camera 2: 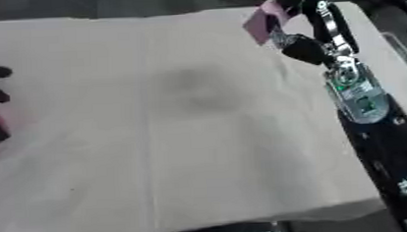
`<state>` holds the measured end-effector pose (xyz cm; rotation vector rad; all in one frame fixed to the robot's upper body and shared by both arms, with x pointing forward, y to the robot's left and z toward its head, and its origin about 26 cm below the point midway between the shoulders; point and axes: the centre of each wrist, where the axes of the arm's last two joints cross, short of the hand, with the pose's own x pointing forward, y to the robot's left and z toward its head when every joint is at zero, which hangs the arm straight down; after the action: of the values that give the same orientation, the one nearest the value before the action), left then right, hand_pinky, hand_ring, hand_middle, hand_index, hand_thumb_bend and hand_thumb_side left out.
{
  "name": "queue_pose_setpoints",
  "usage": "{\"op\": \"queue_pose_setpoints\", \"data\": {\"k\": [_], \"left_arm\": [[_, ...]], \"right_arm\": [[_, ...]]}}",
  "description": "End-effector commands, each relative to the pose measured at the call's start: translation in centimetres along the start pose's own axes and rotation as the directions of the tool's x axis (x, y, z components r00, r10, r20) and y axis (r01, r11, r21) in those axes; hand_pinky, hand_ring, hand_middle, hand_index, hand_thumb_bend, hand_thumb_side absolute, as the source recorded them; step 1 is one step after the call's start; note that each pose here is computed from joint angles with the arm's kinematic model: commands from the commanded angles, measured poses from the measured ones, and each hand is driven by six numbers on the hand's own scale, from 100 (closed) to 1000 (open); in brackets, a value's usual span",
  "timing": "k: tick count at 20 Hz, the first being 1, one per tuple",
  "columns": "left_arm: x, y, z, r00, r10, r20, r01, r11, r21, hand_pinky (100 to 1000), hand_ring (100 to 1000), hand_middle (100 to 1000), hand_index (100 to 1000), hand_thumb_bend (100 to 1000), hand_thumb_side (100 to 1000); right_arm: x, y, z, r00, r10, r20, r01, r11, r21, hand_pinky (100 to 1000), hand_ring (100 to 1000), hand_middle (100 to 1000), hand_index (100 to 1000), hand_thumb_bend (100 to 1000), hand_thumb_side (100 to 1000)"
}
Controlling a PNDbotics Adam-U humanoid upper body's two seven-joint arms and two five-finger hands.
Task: Pick up the objects with one hand, pass them to the other hand, and then place them into the box on the other side of the table.
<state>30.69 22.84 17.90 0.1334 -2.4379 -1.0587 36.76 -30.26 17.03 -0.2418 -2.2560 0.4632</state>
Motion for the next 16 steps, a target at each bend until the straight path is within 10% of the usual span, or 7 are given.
{"op": "queue_pose_setpoints", "data": {"k": [1,11,16], "left_arm": [[-0.8,0.2,0.3,0.999,-0.036,-0.036,0.035,0.999,-0.019,1000,779,543,898,100,509],[-2.6,-1.0,-1.3,0.995,-0.101,-0.006,0.1,0.994,-0.037,968,787,590,909,100,466],[-2.0,-1.5,-2.3,0.981,-0.178,0.071,0.176,0.984,0.035,914,802,664,923,100,202]], "right_arm": [[3.1,2.5,-1.0,0.99,-0.13,0.057,0.125,0.988,0.09,931,537,532,693,208,237],[7.2,8.2,-1.3,0.877,-0.48,-0.027,0.454,0.809,0.374,933,535,534,695,226,220],[8.6,9.5,-1.6,0.831,-0.552,-0.068,0.515,0.716,0.471,934,536,536,698,228,222]]}}
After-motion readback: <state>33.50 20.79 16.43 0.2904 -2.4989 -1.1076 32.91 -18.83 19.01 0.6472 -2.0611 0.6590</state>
